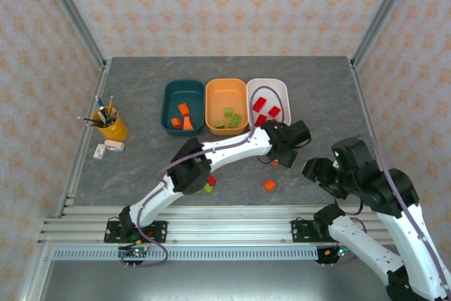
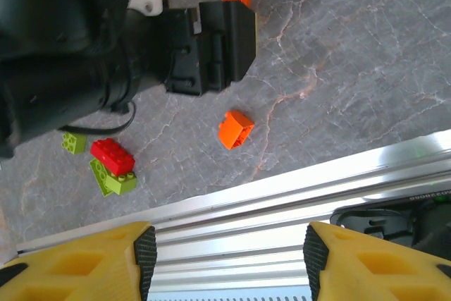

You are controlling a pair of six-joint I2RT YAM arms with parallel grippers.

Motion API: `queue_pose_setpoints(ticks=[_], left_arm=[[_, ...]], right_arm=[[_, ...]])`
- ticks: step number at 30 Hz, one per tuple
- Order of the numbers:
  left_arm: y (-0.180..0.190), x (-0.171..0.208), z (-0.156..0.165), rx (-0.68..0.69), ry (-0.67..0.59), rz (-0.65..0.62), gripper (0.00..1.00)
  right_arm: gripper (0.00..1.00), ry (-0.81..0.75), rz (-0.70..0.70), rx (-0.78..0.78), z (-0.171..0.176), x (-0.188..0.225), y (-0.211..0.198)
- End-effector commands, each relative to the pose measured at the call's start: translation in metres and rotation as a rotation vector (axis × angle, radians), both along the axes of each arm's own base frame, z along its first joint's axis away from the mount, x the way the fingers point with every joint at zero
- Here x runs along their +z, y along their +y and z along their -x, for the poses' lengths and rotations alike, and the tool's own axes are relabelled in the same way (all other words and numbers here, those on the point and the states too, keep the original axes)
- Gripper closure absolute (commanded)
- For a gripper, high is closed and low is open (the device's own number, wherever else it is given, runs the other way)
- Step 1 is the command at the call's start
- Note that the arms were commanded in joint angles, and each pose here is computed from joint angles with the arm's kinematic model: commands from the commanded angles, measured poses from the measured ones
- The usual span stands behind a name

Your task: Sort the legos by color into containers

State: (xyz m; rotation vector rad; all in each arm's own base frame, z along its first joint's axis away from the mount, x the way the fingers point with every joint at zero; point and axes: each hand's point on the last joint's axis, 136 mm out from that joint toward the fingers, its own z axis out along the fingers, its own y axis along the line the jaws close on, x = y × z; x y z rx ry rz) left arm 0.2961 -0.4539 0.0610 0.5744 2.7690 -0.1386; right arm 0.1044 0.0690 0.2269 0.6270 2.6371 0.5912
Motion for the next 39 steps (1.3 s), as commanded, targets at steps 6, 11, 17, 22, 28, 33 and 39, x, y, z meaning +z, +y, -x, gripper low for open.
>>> queue_pose_setpoints(ticks=[6, 11, 17, 22, 28, 33, 39], left_arm=[[0.013, -0.021, -0.016, 0.023, 0.018, -0.083, 0.35], [0.006, -0.032, -0.014, 0.015, 0.058, -0.047, 0.42], [0.003, -0.040, -0.006, 0.005, 0.108, -0.047, 0.53], [0.018, -0.044, -0.006, 0.061, 0.115, -0.108, 0.58], [0.029, -0.047, 0.000, 0.082, 0.153, -0.141, 0.54], [0.031, -0.056, 0.004, 0.084, 0.191, -0.147, 0.55], [0.029, -0.053, -0.001, 0.084, 0.188, -0.125, 0.71]], right_arm=[[0.41, 0.065, -0.006, -0.042, 0.017, -0.018, -0.007], [0.41, 0.065, -0.002, -0.041, 0.015, -0.020, -0.007], [0.41, 0.059, -0.004, -0.043, 0.012, -0.020, -0.005], [0.41, 0.055, -0.003, -0.042, 0.009, -0.019, -0.004], [0.41, 0.055, 0.009, -0.037, 0.009, -0.018, -0.005], [0.41, 0.053, 0.007, -0.030, 0.006, -0.018, -0.003], [0.41, 0.050, 0.020, -0.020, 0.002, -0.016, -0.002]])
